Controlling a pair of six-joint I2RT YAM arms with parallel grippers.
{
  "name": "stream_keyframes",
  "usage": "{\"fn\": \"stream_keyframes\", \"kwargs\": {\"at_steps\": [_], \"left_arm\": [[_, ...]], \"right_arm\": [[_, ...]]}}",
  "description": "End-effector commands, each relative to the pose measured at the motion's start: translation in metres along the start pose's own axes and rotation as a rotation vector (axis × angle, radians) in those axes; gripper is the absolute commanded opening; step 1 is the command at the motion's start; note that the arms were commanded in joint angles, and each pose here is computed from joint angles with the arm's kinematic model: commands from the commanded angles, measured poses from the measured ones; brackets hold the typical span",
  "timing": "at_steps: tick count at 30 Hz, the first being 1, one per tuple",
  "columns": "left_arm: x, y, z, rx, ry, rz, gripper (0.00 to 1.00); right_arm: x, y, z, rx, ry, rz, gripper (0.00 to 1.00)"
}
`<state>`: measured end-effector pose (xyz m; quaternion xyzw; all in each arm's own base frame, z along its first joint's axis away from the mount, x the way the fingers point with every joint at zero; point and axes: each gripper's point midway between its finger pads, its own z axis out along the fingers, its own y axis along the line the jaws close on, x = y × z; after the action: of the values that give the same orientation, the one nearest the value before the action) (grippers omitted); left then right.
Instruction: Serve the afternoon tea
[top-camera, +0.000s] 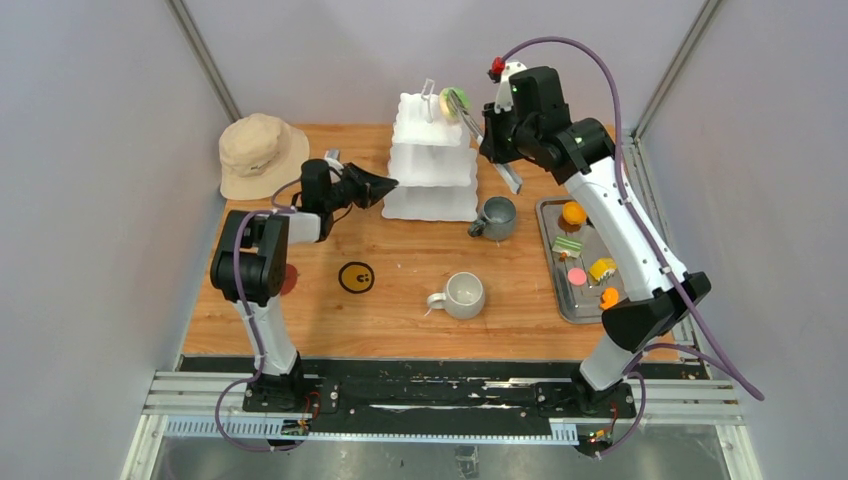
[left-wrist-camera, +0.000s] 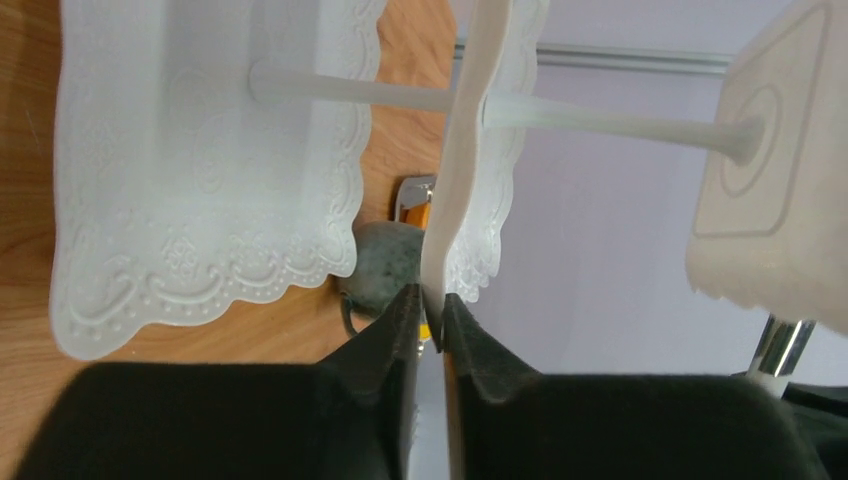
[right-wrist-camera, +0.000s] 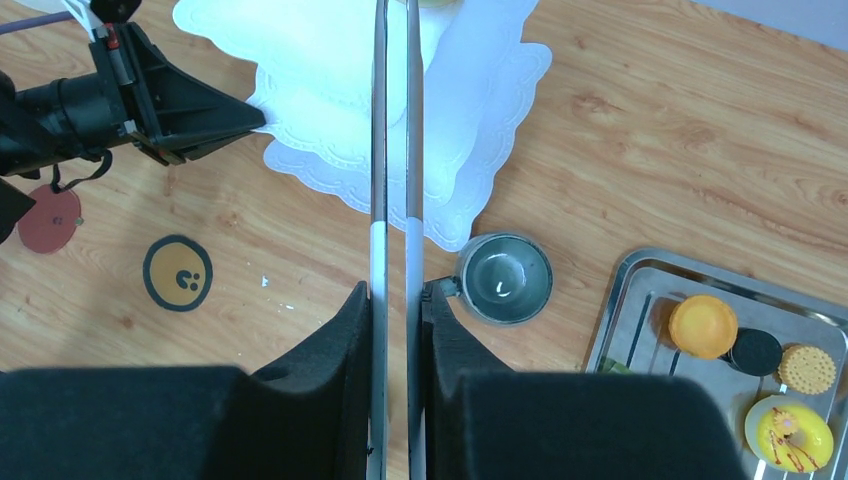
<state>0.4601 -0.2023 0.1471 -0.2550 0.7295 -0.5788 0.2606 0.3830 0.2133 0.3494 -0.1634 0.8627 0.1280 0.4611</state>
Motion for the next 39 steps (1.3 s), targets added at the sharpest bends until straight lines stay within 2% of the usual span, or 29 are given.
{"fn": "stream_keyframes", "kwargs": {"at_steps": [1, 5, 7, 9, 20, 26, 32, 39], "left_arm": [[0.004, -0.033, -0.009, 0.09, -0.016, 0.066, 0.25], [0.007, -0.032, -0.015, 0.085, -0.025, 0.069, 0.59], [0.008, -0.033, -0.017, 0.082, -0.027, 0.077, 0.67], [0.009, -0.033, -0.019, 0.074, -0.026, 0.089, 0.71], [0.016, -0.026, -0.044, -0.08, -0.049, 0.23, 0.77], [0.019, -0.032, -0.063, -0.149, -0.066, 0.311, 0.78], [0.017, -0.04, -0.08, -0.215, -0.096, 0.386, 0.78], [0.013, -0.055, -0.096, -0.25, -0.136, 0.462, 0.79]], "right_arm": [[-0.014, 0.006, -0.006, -0.015, -0.041, -0.02, 0.01], [-0.013, 0.003, -0.003, 0.005, -0.036, -0.021, 0.01], [-0.012, 0.003, 0.0, 0.008, -0.03, -0.024, 0.01], [-0.012, 0.003, 0.003, 0.006, -0.027, -0.025, 0.01], [-0.018, 0.007, 0.021, 0.003, -0.02, -0.021, 0.01], [-0.018, 0.007, 0.024, 0.006, -0.013, -0.012, 0.25], [-0.02, 0.007, 0.019, 0.002, -0.023, -0.009, 0.41], [-0.026, 0.009, 0.007, -0.012, -0.053, 0.002, 0.43]]}}
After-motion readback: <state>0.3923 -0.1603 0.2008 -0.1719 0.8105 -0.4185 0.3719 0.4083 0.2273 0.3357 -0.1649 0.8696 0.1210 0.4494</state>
